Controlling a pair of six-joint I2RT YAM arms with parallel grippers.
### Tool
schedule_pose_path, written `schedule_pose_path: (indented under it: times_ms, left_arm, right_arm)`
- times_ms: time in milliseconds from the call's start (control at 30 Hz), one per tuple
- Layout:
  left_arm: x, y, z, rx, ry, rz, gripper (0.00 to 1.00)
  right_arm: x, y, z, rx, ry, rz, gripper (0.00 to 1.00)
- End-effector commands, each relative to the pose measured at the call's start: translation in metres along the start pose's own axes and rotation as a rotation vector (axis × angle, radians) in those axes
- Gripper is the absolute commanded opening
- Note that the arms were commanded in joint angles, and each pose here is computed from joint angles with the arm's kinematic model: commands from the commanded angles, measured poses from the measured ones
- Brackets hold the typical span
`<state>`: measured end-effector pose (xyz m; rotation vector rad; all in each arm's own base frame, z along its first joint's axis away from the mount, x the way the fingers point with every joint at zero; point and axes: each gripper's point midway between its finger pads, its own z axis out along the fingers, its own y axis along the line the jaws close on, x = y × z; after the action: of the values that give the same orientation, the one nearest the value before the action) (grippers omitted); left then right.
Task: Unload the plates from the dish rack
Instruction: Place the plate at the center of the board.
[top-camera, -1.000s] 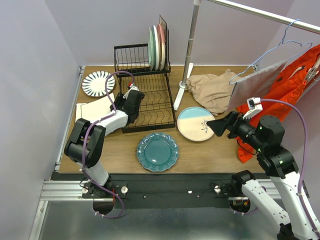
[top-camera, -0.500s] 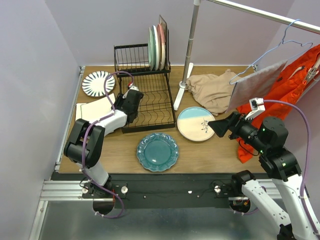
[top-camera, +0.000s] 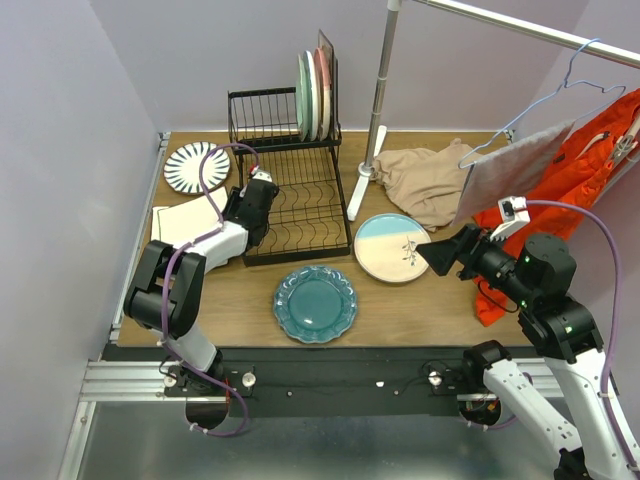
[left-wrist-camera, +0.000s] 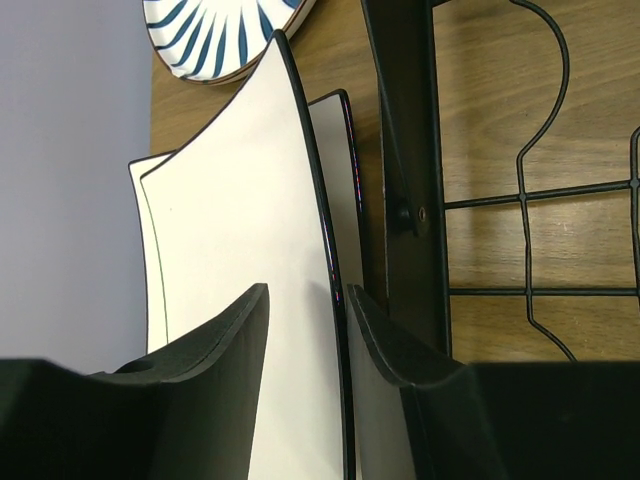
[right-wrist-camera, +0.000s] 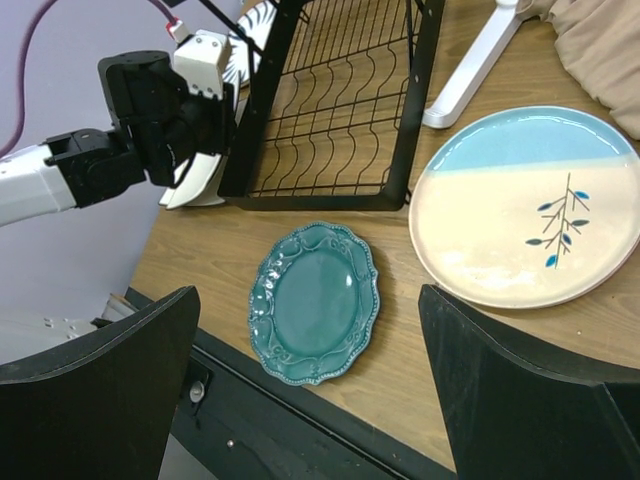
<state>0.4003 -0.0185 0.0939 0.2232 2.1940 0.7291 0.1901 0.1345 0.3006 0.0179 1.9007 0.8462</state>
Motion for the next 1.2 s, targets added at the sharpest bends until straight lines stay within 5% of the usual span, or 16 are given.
schedule_pose_path:
  times_ms: [0,1167]
  left_arm:
    - [0.003,0.001,0.001,0.016,-0.014,0.0,0.45]
    - [0.004,-0.011,0.002,0.149,0.001,0.148,0.44]
  right_arm:
    - [-0.008,0.003,-0.007,0.003,-0.03,-0.012,0.99]
    - [-0.001,-0.005,-0.002,0.024,-0.013,-0.012,0.99]
